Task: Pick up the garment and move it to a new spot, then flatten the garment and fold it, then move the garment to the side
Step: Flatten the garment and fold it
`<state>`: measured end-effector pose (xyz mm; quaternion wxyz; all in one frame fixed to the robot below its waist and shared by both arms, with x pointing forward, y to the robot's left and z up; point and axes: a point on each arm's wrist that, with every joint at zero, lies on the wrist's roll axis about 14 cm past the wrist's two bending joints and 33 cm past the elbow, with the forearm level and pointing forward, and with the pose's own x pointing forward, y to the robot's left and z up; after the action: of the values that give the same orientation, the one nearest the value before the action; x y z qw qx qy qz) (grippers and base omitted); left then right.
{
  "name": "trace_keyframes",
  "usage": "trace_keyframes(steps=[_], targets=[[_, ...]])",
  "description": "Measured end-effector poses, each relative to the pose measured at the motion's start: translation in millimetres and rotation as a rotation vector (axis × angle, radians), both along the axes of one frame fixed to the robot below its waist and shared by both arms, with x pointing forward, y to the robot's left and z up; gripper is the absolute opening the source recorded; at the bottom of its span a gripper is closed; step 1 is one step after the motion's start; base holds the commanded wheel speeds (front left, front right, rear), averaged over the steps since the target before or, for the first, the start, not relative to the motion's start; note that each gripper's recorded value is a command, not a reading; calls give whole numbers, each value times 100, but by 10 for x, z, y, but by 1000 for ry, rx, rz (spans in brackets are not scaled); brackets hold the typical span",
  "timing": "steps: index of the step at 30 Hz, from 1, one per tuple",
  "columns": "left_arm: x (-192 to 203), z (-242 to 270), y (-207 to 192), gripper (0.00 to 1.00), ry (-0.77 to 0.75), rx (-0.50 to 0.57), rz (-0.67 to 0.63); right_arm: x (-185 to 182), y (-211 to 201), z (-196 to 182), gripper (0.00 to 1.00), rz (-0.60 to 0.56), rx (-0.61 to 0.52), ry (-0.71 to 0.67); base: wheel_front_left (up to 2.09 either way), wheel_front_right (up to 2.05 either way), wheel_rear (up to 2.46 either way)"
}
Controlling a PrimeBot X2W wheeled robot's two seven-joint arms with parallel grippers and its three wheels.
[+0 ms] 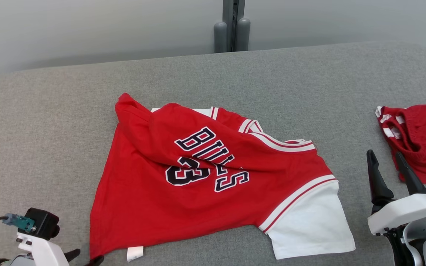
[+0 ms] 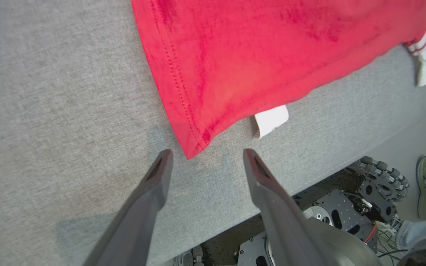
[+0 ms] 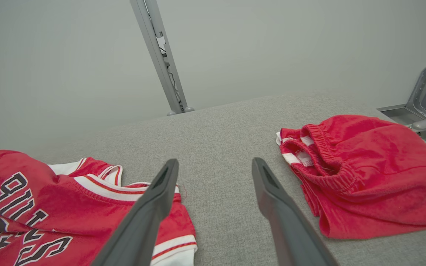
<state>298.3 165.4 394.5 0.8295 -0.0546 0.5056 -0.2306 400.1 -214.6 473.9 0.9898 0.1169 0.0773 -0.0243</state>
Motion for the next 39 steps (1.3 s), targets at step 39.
trace_keyframes(steps=[39], targets=[[666, 1236, 342, 100, -1083, -64, 684, -187, 414, 572, 100, 110, -50, -324, 0, 0, 0]])
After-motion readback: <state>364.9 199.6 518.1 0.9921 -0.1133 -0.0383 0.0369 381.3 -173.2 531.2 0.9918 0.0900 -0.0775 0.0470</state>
